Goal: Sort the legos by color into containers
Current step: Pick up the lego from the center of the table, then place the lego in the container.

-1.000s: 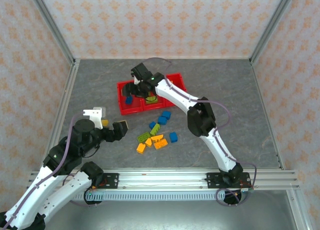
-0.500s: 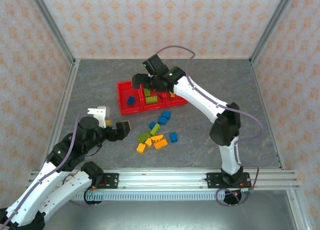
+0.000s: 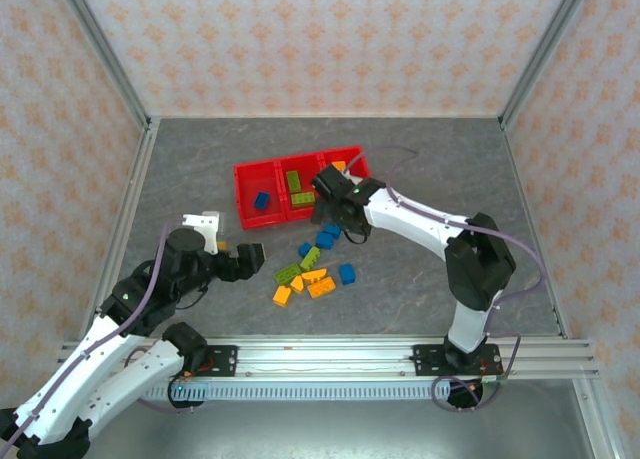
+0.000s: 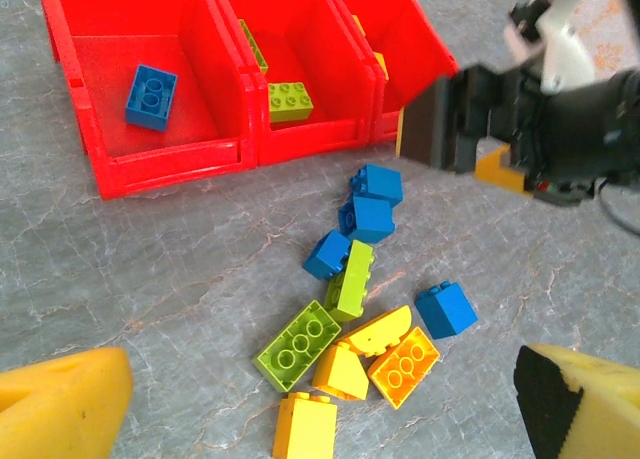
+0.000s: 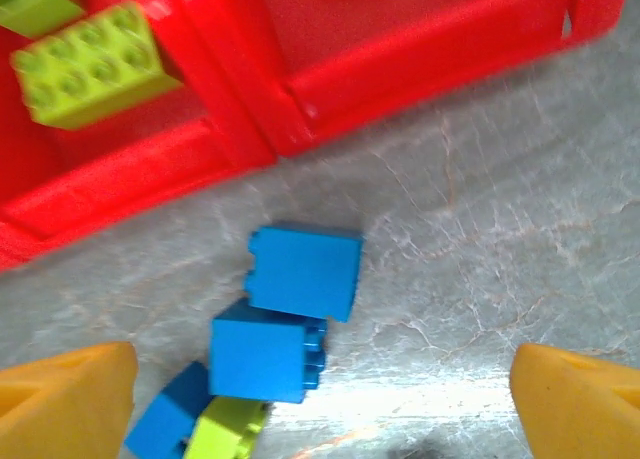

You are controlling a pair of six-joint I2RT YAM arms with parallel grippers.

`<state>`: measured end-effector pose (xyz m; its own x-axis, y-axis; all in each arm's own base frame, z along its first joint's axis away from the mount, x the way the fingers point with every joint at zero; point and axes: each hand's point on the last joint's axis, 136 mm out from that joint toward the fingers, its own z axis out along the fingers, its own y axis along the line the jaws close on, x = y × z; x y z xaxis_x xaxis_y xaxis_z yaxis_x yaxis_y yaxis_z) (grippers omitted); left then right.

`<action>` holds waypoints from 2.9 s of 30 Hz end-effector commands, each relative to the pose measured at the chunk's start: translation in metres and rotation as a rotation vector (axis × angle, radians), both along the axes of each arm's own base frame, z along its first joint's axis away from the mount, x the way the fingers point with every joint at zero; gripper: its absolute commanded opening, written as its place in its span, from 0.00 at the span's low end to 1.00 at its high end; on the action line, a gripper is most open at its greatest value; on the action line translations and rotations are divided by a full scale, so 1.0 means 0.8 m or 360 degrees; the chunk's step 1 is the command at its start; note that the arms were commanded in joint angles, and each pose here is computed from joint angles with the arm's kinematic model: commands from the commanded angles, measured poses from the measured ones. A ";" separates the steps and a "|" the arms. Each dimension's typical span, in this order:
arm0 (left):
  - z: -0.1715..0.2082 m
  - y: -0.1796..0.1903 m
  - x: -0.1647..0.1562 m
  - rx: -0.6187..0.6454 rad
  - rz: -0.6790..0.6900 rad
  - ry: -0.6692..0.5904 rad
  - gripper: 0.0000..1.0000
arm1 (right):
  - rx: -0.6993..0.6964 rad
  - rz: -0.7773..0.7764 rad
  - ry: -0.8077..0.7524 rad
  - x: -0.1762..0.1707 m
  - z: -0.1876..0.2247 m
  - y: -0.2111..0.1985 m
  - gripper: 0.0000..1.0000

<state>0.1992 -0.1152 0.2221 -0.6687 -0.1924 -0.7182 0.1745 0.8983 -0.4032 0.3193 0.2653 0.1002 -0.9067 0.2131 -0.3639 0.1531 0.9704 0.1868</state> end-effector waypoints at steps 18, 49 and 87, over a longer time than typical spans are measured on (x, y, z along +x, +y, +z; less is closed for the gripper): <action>-0.005 -0.002 -0.001 0.0007 -0.0017 -0.0002 0.99 | -0.0076 -0.0063 -0.0009 0.034 -0.062 0.019 0.87; -0.002 -0.003 -0.003 -0.0006 -0.0029 -0.0014 0.99 | 0.0158 0.0314 -0.0171 0.039 0.042 0.066 0.29; 0.013 0.008 -0.005 -0.0051 0.0031 -0.0106 0.99 | 0.0878 0.0635 -0.0298 0.155 0.061 0.288 0.46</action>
